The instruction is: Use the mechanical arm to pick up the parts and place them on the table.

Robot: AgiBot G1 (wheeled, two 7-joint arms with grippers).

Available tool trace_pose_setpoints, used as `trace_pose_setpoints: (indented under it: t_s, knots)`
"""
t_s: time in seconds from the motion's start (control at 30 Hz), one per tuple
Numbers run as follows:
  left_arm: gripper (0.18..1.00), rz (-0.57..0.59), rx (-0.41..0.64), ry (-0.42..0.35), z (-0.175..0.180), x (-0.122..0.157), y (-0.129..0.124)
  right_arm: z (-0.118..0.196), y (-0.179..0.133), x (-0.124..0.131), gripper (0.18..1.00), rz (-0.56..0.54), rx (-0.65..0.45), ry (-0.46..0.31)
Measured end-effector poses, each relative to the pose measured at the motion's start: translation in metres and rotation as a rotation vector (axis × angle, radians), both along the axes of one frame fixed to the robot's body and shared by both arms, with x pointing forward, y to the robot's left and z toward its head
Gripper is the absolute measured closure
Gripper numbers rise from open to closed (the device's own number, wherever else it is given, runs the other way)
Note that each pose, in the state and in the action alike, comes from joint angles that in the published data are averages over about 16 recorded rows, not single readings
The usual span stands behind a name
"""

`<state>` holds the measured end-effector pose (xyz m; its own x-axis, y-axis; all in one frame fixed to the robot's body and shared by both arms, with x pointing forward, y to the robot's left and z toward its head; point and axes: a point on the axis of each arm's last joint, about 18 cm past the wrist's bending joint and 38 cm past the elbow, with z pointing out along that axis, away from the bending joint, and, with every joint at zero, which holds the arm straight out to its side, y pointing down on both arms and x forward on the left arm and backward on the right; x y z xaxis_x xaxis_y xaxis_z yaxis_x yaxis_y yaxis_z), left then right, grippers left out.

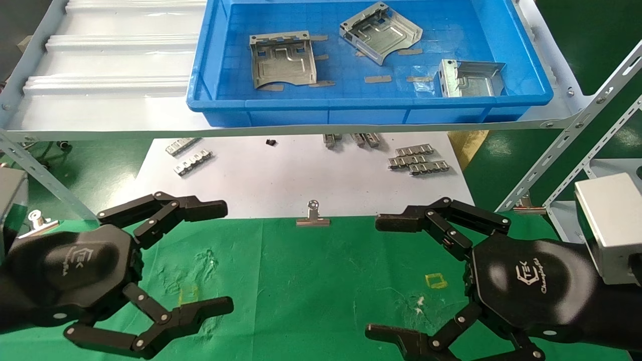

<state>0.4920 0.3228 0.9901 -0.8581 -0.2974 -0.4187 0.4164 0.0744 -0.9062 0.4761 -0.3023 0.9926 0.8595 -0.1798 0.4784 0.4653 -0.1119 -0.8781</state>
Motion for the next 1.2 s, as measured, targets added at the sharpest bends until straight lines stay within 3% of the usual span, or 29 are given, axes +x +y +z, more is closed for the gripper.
trace_pose_setpoints:
  t_s: [1.2]
  knots:
    - [0.184, 0.0, 0.0, 0.0, 0.0, 0.0, 0.0, 0.0, 0.0, 0.0, 0.179, 0.0, 0.0, 0.0]
